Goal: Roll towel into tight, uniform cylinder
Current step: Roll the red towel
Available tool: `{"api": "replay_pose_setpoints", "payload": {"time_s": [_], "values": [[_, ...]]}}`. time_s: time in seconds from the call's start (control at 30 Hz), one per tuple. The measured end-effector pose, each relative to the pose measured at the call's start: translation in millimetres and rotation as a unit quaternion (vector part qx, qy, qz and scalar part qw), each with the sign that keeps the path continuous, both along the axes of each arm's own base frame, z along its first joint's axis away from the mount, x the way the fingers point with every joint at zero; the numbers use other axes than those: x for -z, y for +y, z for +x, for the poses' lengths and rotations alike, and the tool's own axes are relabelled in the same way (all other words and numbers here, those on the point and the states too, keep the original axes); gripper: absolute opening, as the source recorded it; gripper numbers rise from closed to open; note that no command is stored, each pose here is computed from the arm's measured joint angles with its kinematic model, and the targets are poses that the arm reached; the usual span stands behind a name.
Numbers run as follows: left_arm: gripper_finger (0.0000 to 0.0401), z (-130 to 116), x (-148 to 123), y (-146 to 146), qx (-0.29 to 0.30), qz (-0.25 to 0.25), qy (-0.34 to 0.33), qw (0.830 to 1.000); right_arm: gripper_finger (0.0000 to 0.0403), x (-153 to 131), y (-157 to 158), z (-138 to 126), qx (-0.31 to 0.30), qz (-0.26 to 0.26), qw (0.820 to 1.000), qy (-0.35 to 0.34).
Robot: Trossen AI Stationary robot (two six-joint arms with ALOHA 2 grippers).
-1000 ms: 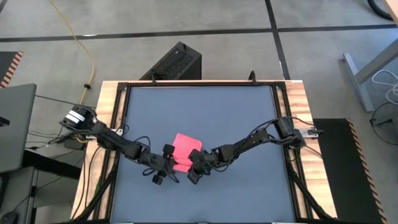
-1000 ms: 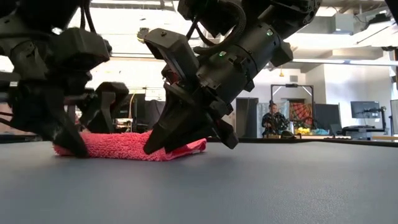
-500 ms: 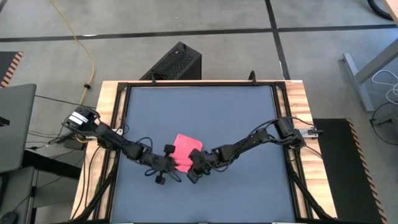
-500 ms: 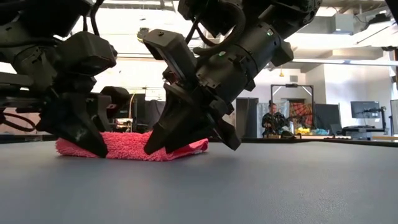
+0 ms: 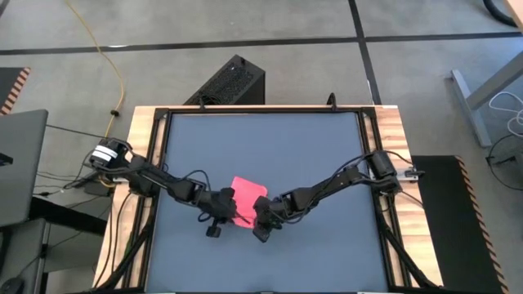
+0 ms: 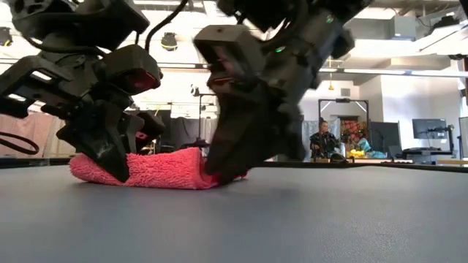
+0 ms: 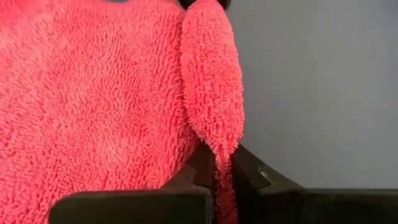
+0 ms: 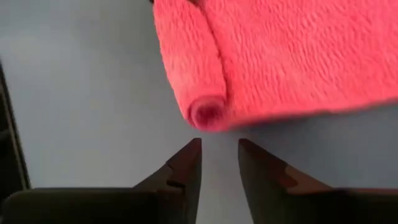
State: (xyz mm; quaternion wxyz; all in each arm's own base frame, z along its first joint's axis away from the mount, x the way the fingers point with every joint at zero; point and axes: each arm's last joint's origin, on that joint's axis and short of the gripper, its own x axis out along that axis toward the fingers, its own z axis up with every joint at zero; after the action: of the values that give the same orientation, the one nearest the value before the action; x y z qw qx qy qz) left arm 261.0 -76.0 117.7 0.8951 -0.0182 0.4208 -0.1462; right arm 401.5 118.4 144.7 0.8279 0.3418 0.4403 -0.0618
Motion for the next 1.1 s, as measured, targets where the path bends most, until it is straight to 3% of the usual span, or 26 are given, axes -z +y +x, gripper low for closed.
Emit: {"api": "replay_pose_setpoints", "payload": {"time_s": [0.2,0.33,0.4,0.53,0.63,0.83,0.9,1.1], "values": [[0.0003,9,-6,12,0.003,-0.047,0.019,0.999,0.0161,-5,8,-9,-0.027,-0.026,0.999,0.017],[0.0004,12,-8,24,-0.001,-0.083,0.037,0.996,0.0166,-14,26,-6,-0.078,-0.109,0.988,-0.071],[0.0005,12,-8,29,0.000,-0.103,0.043,0.994,0.0164,-19,37,-5,-0.113,-0.184,0.968,-0.124],[0.0005,13,-9,40,-0.001,-0.146,0.055,0.988,0.0160,-24,58,-12,-0.174,-0.352,0.906,-0.160],[0.0005,13,-9,47,0.000,-0.169,0.060,0.984,0.0164,-26,69,-16,-0.181,-0.424,0.871,-0.169],[0.0006,13,-9,58,-0.028,-0.208,0.078,0.975,0.0201,-10,57,-5,-0.176,-0.436,0.869,-0.156],[0.0006,12,-8,60,-0.033,-0.212,0.085,0.973,0.0217,-4,52,-3,-0.172,-0.455,0.863,-0.139],[0.0006,9,-5,60,-0.036,-0.205,0.096,0.973,0.0237,5,48,10,-0.169,-0.447,0.866,-0.146]]}}
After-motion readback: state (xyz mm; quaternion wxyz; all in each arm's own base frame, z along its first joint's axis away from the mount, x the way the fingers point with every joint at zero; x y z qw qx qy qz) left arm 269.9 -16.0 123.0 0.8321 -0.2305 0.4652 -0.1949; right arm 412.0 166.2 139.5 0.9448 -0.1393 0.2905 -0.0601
